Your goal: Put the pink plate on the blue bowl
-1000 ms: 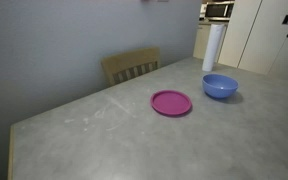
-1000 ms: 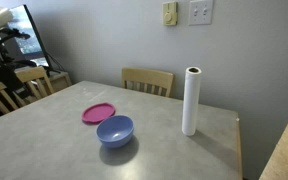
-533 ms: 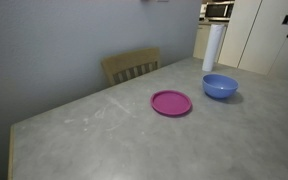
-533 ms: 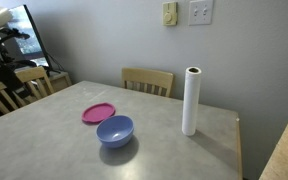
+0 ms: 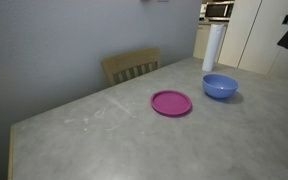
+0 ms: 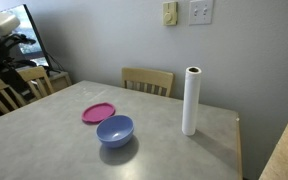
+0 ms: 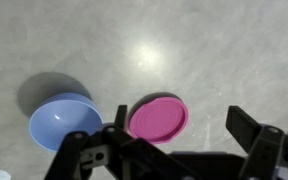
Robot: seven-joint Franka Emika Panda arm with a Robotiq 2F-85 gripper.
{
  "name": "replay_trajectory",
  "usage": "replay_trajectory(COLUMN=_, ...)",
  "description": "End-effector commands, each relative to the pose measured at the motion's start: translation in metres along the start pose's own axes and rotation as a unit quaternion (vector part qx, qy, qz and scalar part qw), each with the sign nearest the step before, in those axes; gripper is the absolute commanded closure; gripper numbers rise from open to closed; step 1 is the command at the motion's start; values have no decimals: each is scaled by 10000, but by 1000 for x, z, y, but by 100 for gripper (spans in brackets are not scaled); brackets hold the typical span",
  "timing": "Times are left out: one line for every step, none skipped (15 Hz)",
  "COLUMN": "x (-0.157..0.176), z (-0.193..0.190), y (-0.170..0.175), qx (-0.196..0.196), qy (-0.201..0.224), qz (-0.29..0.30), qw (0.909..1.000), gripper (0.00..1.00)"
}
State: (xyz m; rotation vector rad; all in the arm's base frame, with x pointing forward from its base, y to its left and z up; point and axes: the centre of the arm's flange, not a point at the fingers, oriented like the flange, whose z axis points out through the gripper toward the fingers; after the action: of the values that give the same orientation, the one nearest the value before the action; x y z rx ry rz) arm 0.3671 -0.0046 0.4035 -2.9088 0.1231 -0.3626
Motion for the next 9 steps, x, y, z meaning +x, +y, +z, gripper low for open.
replay_trajectory(x=25, z=34, y=-8, qx=-5, qy=-195, qz=-106, qw=9998, gripper=0)
replay_trajectory(x=28, z=42, y=-12, qx=-10, qy=-267, qz=-156, qw=9995, gripper=0)
replay_trajectory(x=31, z=49, y=-16, qx=-26, qy=-331, qz=-184, qw=9993, gripper=0)
replay_trajectory(x=35, z=58, y=-21, qx=-26, qy=-414, qz=-256, qw=9988, gripper=0)
replay_trajectory(x=38, z=67, y=-27, qx=-15, qy=-522, qz=-322, qw=9981, gripper=0)
replay_trajectory(x=40, z=76, y=-33, qx=-41, qy=-611, qz=-363, qw=9975, gripper=0)
replay_trajectory(x=43, z=84, y=-39, qx=-26, qy=-722, qz=-431, qw=9965, gripper=0)
replay_trajectory(x=44, z=94, y=-46, qx=-26, qy=-834, qz=-497, qw=9953, gripper=0)
replay_trajectory(x=46, z=104, y=-53, qx=-44, qy=-942, qz=-556, qw=9940, gripper=0)
